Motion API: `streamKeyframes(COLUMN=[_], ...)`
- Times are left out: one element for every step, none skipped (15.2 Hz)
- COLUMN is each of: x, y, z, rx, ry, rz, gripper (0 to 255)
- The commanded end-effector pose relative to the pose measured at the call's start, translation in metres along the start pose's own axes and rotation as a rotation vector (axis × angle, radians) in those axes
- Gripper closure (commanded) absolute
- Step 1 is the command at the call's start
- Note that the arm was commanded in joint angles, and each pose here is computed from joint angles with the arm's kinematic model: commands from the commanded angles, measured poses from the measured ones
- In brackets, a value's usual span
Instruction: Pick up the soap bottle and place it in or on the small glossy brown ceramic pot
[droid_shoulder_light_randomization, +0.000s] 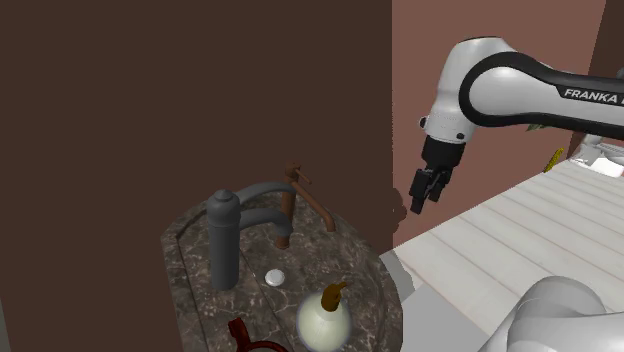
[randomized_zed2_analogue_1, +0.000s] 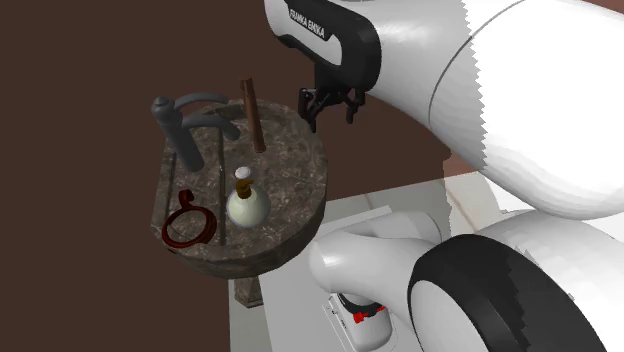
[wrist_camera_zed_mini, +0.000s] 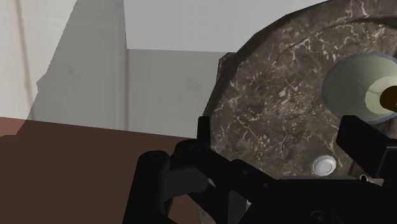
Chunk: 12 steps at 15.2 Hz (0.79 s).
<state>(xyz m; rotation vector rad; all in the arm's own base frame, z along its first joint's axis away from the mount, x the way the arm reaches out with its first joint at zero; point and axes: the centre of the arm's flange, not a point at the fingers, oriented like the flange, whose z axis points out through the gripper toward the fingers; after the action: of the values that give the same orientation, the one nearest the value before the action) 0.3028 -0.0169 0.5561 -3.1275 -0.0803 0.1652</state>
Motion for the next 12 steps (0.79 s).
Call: streamKeyframes(x=[0.000, 0.001, 0.002, 0.003, 0.004, 0.005, 0.006, 0.007, 0.008, 0.010, 0.011, 0.012], y=[0.000, -0.012, -0.024, -0.035, -0.047, -0.059, -0.071, -0.082, -0.094, -0.106, -0.117, -0.129], z=[0.000, 0.006, 0.013, 0.019, 0.026, 0.032, 0.038, 0.045, 0.051, 0.058, 0.065, 0.071], rx=[0.000, -0.002, -0.004, -0.007, -0.009, -0.011, -0.013, -0.016, -0.018, -0.020, -0.022, -0.024], ry=[0.000, 0.005, 0.009, 0.014, 0.018, 0.023, 0.027, 0.032, 0.037, 0.041, 0.046, 0.050], rz=[0.000, 0.002, 0.005, 0.007, 0.010, 0.012, 0.014, 0.017, 0.019, 0.022, 0.024, 0.026], gripper=[0, 0, 0, 0, 0, 0, 0, 0, 0, 0, 0, 0])
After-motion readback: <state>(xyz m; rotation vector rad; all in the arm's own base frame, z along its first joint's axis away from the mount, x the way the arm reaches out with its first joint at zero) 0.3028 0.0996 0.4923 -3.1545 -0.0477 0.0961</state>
